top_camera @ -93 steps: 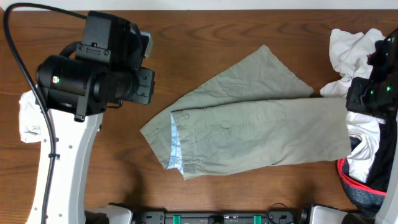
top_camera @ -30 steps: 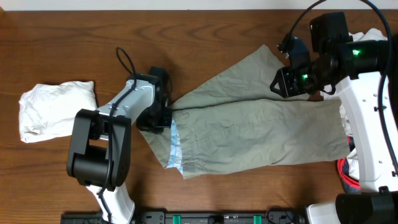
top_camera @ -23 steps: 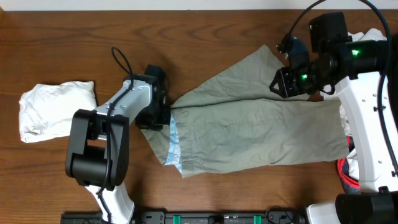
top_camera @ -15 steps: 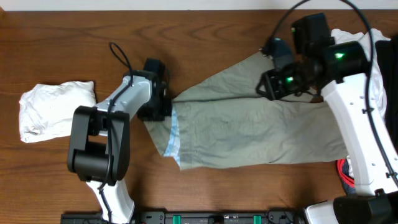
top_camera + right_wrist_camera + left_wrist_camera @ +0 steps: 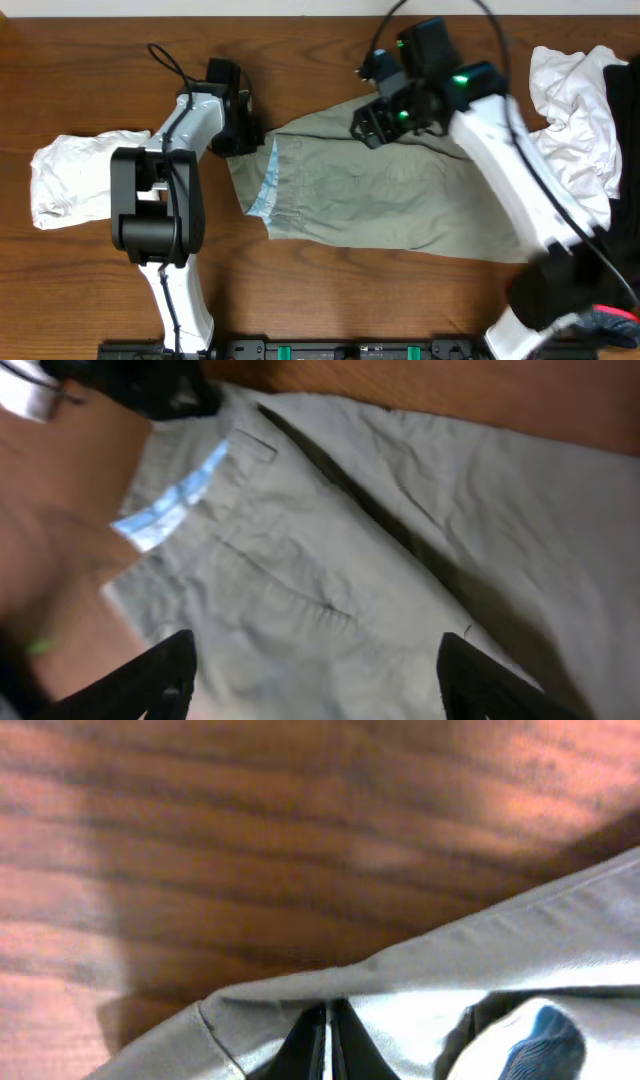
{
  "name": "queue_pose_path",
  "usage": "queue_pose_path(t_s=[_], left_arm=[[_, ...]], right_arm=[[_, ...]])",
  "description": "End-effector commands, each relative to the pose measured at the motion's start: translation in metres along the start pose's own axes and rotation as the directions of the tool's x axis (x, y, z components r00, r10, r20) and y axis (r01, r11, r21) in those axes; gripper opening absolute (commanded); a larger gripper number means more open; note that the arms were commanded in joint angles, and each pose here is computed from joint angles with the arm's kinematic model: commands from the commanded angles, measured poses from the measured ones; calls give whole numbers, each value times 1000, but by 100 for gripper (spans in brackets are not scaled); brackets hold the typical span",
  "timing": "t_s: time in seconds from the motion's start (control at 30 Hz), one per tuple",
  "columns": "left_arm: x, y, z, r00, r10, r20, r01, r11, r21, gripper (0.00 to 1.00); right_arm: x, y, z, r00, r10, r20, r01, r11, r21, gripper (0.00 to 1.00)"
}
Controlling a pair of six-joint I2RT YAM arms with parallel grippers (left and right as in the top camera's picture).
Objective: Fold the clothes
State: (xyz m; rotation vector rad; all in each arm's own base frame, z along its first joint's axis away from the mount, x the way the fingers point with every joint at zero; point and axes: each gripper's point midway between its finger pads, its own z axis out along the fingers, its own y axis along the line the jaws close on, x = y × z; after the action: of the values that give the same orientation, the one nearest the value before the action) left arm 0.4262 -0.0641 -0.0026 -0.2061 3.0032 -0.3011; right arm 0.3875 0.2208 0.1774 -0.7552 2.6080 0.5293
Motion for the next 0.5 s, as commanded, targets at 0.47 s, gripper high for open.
queue_pose_path(t_s=[0.47], left_arm=[[14, 18, 31, 997, -30, -70, 26, 998, -52, 6]], right_arm=[[19, -26, 130, 981, -168, -100, 159, 983, -92, 73]])
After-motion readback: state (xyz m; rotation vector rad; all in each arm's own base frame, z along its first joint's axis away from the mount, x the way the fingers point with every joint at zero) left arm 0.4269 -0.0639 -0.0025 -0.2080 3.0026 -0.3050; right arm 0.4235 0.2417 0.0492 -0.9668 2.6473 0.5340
